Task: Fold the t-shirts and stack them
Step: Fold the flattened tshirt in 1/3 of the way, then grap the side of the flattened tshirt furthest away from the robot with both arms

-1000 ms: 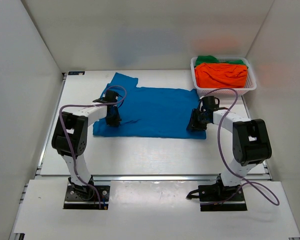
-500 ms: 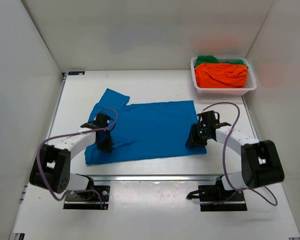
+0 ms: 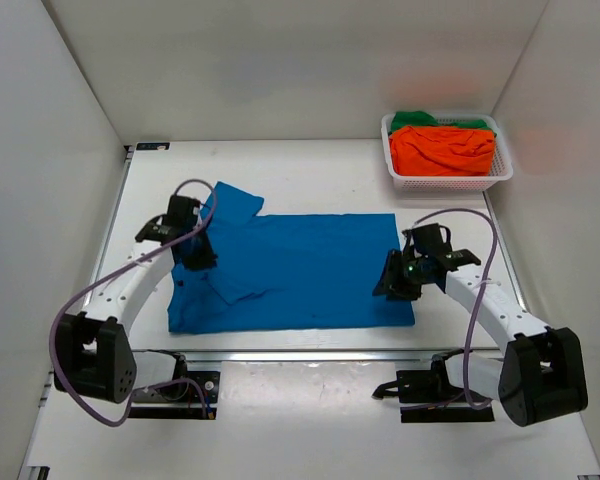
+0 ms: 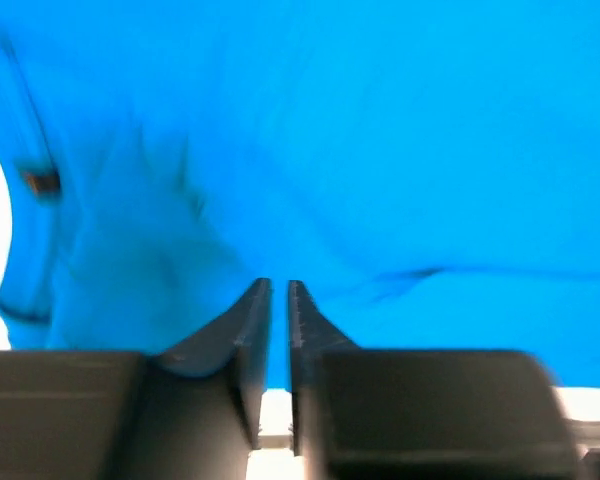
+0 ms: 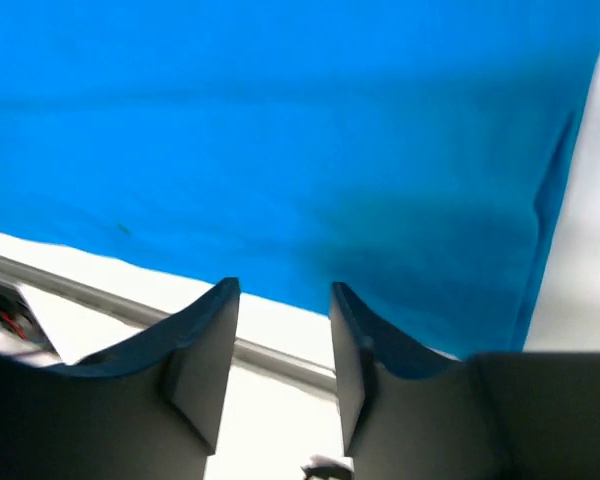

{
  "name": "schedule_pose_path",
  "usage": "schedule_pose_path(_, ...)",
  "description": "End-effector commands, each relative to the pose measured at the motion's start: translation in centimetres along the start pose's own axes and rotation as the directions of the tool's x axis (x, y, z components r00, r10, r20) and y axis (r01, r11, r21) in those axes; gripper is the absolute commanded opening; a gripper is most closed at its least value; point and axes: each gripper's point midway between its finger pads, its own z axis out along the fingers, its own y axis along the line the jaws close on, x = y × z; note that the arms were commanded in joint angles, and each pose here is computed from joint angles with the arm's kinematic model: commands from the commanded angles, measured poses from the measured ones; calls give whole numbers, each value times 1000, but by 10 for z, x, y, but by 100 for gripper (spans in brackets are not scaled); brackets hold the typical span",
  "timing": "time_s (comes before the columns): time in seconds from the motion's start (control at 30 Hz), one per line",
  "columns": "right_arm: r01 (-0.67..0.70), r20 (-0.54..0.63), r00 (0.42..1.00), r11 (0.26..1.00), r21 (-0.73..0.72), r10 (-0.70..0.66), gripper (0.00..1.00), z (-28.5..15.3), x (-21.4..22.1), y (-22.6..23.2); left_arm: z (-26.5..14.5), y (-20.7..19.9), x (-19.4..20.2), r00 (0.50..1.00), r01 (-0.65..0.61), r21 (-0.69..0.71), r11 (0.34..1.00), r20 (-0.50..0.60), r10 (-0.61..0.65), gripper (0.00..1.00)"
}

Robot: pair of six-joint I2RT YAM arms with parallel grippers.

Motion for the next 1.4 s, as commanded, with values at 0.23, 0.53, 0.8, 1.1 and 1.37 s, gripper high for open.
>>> schedule_pose_path(0.23,32,374,926,997,64,-54,51,-25,-140,22,19,-16,-179,966,-45,-114,992,249,72,48)
schedule_pose_path(0.53,-23,366,929,974,224,-62,66,3,-205,-8,109,-10,-260,971,-76,-232,970,205,125,55)
schedule_pose_path(0.8,-55,335,941,953,299,-51,65,40,-245,-22,164,-5,-261,986,-104,-235,966,100,130,64)
schedule_pose_path(1.1,-96,323,946,928,360,-28,69,67,-274,-32,183,-2,-213,991,-130,-180,975,-64,120,45)
schedule_pose_path(1.37,-121,312,950,913,389,-7,63,87,-285,-35,187,-12,-199,983,-153,-96,984,-113,142,0)
